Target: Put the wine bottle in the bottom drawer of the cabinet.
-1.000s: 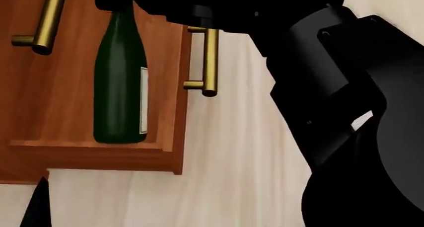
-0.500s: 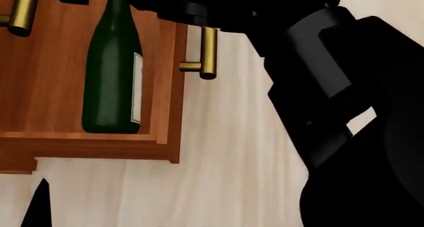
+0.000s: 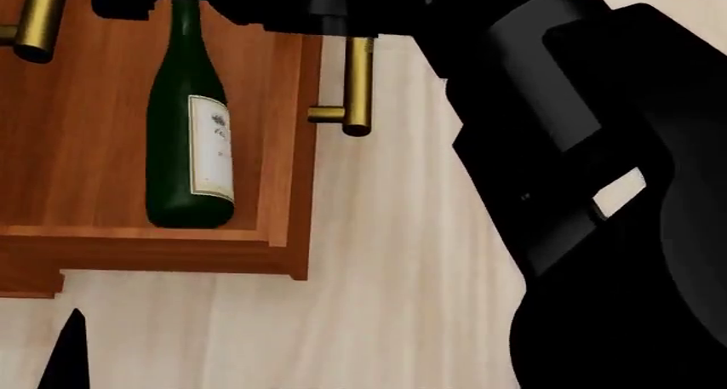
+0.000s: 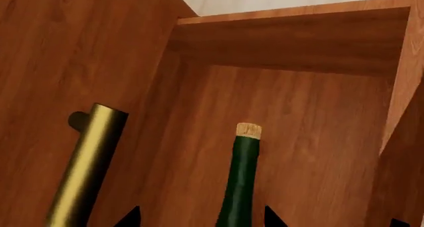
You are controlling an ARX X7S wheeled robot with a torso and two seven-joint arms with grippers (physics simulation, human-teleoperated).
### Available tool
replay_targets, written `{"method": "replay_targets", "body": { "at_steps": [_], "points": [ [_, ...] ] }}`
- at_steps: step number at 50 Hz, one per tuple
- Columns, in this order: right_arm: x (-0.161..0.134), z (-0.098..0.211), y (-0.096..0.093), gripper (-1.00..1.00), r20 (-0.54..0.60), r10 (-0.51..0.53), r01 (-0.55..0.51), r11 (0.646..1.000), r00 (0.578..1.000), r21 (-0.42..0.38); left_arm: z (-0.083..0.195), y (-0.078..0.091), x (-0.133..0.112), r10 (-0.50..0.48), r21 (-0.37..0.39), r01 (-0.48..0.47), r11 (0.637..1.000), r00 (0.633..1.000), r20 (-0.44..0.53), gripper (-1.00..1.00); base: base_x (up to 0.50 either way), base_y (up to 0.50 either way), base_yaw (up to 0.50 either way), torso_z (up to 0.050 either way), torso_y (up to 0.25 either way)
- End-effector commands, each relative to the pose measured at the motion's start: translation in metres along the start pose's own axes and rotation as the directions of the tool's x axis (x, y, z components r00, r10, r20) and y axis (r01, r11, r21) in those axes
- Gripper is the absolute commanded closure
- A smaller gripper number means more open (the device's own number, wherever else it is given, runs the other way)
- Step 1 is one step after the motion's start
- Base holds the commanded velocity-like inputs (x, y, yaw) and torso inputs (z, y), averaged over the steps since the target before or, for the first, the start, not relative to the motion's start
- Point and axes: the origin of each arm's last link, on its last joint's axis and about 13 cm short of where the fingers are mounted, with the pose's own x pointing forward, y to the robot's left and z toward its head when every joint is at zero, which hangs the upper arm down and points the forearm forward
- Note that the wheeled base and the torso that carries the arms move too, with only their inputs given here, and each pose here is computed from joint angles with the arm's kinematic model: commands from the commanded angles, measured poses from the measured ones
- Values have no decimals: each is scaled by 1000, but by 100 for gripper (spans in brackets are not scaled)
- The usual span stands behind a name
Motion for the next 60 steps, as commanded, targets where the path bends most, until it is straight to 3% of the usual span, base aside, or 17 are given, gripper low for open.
{"method": "replay_targets", "body": {
  "at_steps": [1, 6, 11, 14, 15, 18, 26, 41, 47, 54, 60],
  "points": [
    [6, -30, -37, -100, -168, -418, 374, 896, 893, -239, 1, 0, -1, 0, 1, 0, 1000, 1000, 2, -100, 0, 0, -3, 0, -11],
    [0, -24, -35, -100, -156, -449, 399, 876, 880, -271, 0, 0, -1, 1, -3, -1, 1000, 1000, 3, -100, 0, 0, -3, 0, -4],
    [-7, -11, -29, -100, -109, -436, 392, 875, 893, -284, 1, 0, -1, 3, -5, -3, 1000, 1000, 0, -100, 0, 0, -4, 0, -2],
    [-11, -2, -25, -100, -86, -392, 359, 897, 916, -257, 2, 0, -2, 2, -6, -2, 1000, 1000, 2, -100, 0, -2, -4, 0, 0],
    [-13, 2, -25, -100, -67, -397, 365, 889, 915, -276, 2, 0, -2, 3, -6, -3, 1000, 1000, 3, -100, 0, 0, -4, 0, -10],
    [-19, 13, -22, -100, -25, -356, 342, 912, 934, -227, 2, 0, -2, 3, -3, -3, 1000, 1000, 1, -100, 0, -2, -4, 0, 0],
    [-30, 28, -22, -100, 30, -356, 353, 906, 934, -234, 2, 0, -2, 5, -4, -5, 1000, 1000, 3, -100, 0, -2, -3, 0, 0],
    [-68, 64, -11, -100, 102, -274, 290, 929, 956, -231, 7, -1, -3, 5, -1, -5, 1000, 1000, 12, -100, 1, 0, -1, 0, 0],
    [-90, 79, -11, -100, 165, -226, 255, 950, 960, -181, 10, -1, -3, 9, 6, -9, 1000, 1000, 18, -100, 0, 0, 0, 0, 0],
    [-126, 69, -11, -100, 233, -208, 247, 957, 950, -152, 28, 2, -5, 33, 26, -35, 999, 998, 54, -100, 0, 0, 0, 0, 0],
    [-158, 43, -11, -100, 311, -238, 300, 938, 920, -172, 35, 2, -6, 31, 34, -33, 999, 996, 82, -100, 0, 0, 0, 0, 0]
  ]
}}
